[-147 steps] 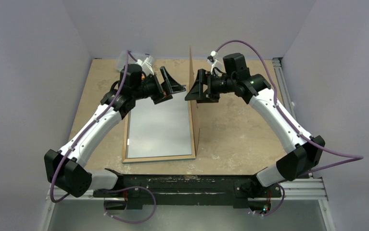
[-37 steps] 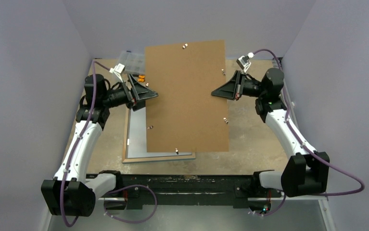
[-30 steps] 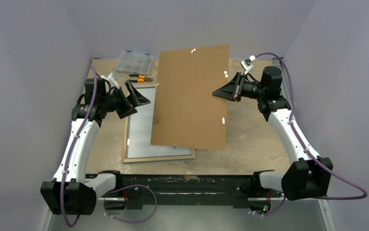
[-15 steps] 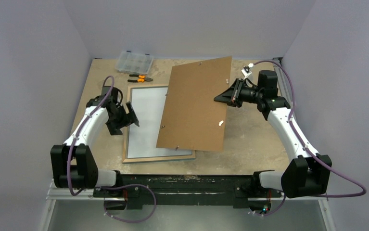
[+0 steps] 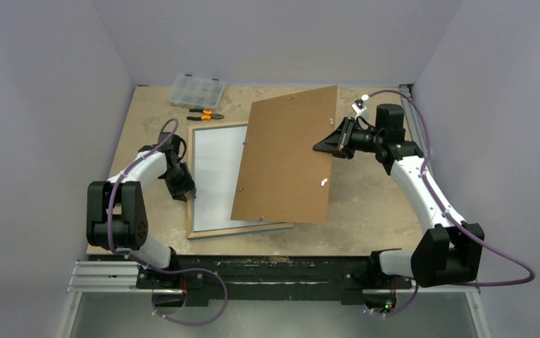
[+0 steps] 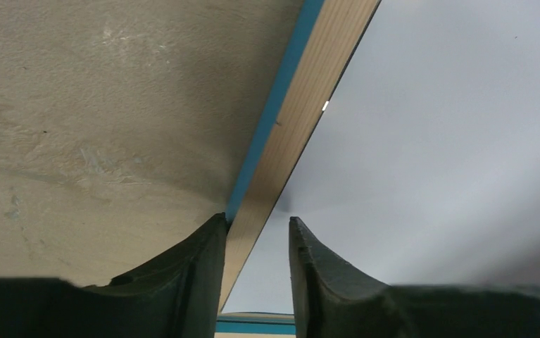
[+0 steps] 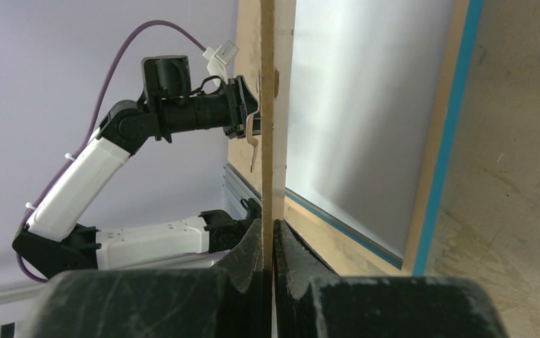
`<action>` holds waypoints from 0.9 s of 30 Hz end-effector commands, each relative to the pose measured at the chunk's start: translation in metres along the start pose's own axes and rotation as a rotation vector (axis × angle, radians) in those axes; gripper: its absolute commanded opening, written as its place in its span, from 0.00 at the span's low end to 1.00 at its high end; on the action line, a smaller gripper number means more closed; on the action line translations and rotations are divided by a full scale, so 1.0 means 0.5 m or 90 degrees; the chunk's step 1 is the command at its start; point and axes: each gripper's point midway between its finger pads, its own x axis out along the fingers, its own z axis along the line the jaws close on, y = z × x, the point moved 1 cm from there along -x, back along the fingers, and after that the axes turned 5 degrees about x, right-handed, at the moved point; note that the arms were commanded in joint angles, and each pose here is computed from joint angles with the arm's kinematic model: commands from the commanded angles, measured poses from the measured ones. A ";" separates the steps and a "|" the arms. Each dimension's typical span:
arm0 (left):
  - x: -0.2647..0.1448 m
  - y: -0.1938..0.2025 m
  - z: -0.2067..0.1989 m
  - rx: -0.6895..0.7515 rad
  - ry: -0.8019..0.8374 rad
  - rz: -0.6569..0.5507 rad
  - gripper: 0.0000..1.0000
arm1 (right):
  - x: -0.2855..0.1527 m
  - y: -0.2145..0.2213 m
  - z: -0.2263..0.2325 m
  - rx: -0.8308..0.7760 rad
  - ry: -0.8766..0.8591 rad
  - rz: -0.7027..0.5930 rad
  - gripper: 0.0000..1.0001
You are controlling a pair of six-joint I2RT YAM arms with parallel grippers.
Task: Put the photo into the frame
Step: Move the photo frame to the center of the board.
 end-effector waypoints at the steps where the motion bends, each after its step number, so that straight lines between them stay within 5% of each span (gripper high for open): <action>1: 0.001 -0.013 -0.025 0.017 0.051 -0.020 0.26 | -0.012 -0.011 0.052 -0.056 -0.052 -0.007 0.00; 9: 0.016 0.016 -0.053 0.092 0.018 -0.005 0.01 | -0.007 -0.009 0.044 -0.052 -0.056 -0.001 0.00; 27: 0.006 0.085 -0.176 0.220 0.098 -0.034 0.00 | -0.012 -0.028 0.004 -0.035 -0.018 -0.015 0.00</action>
